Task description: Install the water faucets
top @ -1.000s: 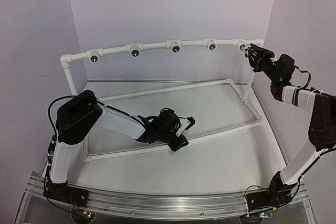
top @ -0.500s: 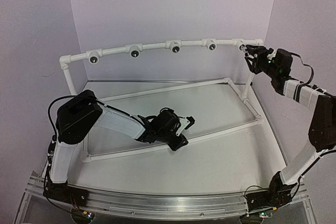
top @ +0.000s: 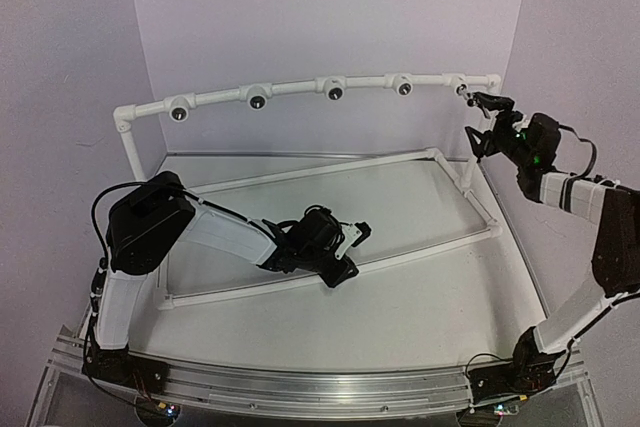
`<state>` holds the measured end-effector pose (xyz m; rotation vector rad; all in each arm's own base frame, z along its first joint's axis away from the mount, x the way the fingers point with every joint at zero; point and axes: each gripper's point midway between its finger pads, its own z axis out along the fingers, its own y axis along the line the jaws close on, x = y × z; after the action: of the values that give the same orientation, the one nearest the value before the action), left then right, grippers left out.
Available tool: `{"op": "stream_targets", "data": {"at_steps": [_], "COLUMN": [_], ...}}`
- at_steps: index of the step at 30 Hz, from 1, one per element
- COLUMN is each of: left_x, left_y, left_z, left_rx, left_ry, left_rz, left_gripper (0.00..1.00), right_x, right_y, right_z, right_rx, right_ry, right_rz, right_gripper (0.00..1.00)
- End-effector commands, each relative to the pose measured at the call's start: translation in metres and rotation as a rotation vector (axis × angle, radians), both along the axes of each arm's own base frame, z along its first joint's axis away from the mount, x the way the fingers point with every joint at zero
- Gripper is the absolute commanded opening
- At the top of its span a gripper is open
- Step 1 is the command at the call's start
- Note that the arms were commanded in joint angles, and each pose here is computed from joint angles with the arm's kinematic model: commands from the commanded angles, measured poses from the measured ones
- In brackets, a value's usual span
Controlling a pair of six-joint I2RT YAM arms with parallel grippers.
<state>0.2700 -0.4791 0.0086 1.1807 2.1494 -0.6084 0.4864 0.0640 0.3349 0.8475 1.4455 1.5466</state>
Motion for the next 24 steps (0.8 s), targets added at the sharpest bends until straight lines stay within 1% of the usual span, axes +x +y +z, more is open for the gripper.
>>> {"op": "stream_targets", "data": {"at_steps": [1,3,5,7,8,11,13,15,16,17,18,20,22,23,24], "left_x": [-0.092,-0.092,-0.092,-0.092,-0.092,-0.092,-0.092,-0.092,-0.092,-0.092,-0.091,-0.091,-0.091,-0.091,-0.091], "left_y": [0.160,0.159,0.159,0.158,0.158,0.158,0.159,0.158,0.158,0.157,0.157,0.155,0.154,0.153,0.153], "left_z": [-0.147,-0.147,-0.148,-0.148,-0.148,-0.148,-0.148,-0.148,-0.148,-0.148,-0.148,-0.148,-0.149,-0.149,-0.149], "left_rx": [0.648,0.645,0.648,0.646,0.646,0.648,0.649,0.648,0.648,0.646,0.644,0.645,0.641,0.643,0.644], "left_ry": [0.420,0.420,0.422,0.421,0.421,0.421,0.421,0.420,0.420,0.420,0.421,0.422,0.420,0.420,0.418], "left_rz": [0.111,0.107,0.106,0.105,0.105,0.103,0.102,0.102,0.102,0.099,0.099,0.094,0.090,0.088,0.088], "left_gripper": [0.00,0.00,0.00,0.00,0.00,0.00,0.00,0.00,0.00,0.00,0.00,0.00,0.00,0.00,0.00], "right_x": [-0.029,-0.038,-0.044,-0.053,-0.058,-0.071,-0.082,-0.090,-0.092,-0.094,-0.094,-0.087,-0.083,-0.076,-0.074], "right_y": [-0.006,-0.007,-0.010,-0.018,-0.023,-0.040,-0.042,-0.034,-0.031,-0.028,-0.028,-0.025,-0.021,-0.008,0.000], "right_z": [0.026,0.035,0.037,0.042,0.039,0.049,0.062,0.084,0.088,0.095,0.097,0.091,0.081,0.072,0.070], "right_rx": [-0.144,-0.192,-0.272,-0.484,-0.626,-0.881,-1.078,-1.240,-1.291,-1.408,-1.439,-1.688,-1.805,-1.935,-1.961], "right_ry": [-0.070,-0.090,-0.065,-0.041,-0.019,0.008,-0.050,-0.169,-0.205,-0.268,-0.283,-0.380,-0.425,-0.483,-0.507], "right_rz": [-0.044,-0.056,-0.077,-0.123,-0.134,-0.191,-0.180,-0.139,-0.123,-0.097,-0.090,-0.017,0.020,0.066,0.083], "right_gripper": [0.98,0.98,0.98,0.98,0.98,0.98,0.98,0.98,0.98,0.98,0.98,0.98,0.98,0.98,0.98]}}
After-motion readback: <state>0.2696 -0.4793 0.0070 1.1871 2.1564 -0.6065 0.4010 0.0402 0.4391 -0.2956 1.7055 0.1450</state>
